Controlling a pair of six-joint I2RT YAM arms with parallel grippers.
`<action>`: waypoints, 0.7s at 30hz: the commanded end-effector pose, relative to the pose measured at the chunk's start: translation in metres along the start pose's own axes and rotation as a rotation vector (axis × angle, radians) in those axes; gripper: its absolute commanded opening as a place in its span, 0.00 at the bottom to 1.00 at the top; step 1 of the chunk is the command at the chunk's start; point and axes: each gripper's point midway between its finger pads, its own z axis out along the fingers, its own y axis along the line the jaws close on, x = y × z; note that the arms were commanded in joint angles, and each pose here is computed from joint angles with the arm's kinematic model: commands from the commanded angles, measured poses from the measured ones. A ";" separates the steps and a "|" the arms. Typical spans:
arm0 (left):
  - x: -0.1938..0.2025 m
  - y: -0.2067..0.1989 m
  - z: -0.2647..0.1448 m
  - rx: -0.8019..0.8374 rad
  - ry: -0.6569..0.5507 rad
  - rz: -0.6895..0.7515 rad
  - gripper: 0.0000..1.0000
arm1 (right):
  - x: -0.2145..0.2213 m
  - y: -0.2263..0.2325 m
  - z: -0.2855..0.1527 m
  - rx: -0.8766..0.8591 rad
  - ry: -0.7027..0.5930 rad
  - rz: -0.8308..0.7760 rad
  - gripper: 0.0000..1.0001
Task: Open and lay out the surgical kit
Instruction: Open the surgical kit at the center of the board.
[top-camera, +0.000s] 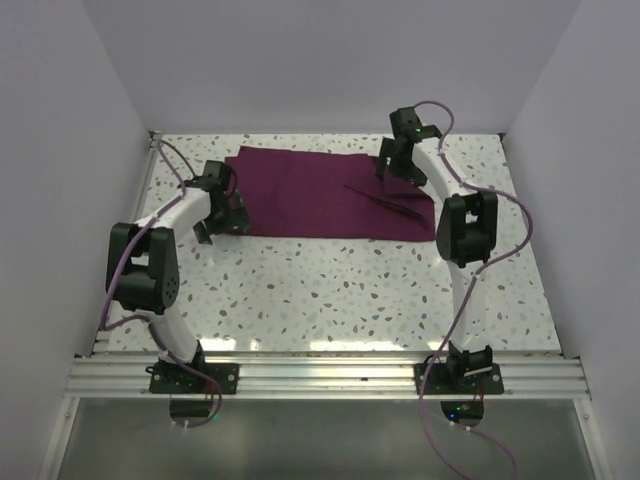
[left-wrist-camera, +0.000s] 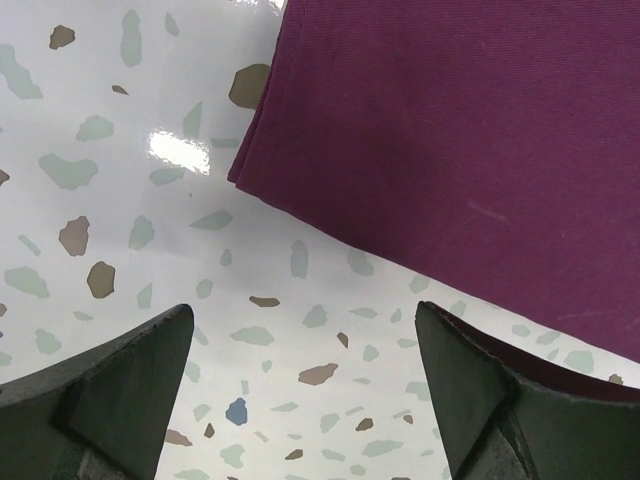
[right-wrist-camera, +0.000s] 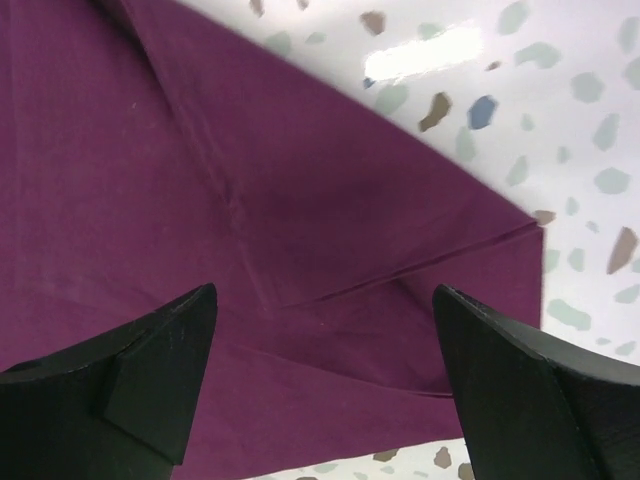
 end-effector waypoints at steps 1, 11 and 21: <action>-0.007 -0.001 0.003 -0.001 -0.016 0.017 0.96 | 0.003 0.028 -0.008 -0.064 0.007 -0.103 0.92; -0.014 -0.007 0.009 -0.005 -0.008 0.028 0.96 | 0.015 0.024 0.024 0.005 0.038 -0.167 0.79; -0.016 -0.009 0.018 -0.019 0.010 0.043 0.96 | 0.025 0.007 0.047 0.099 0.063 -0.201 0.44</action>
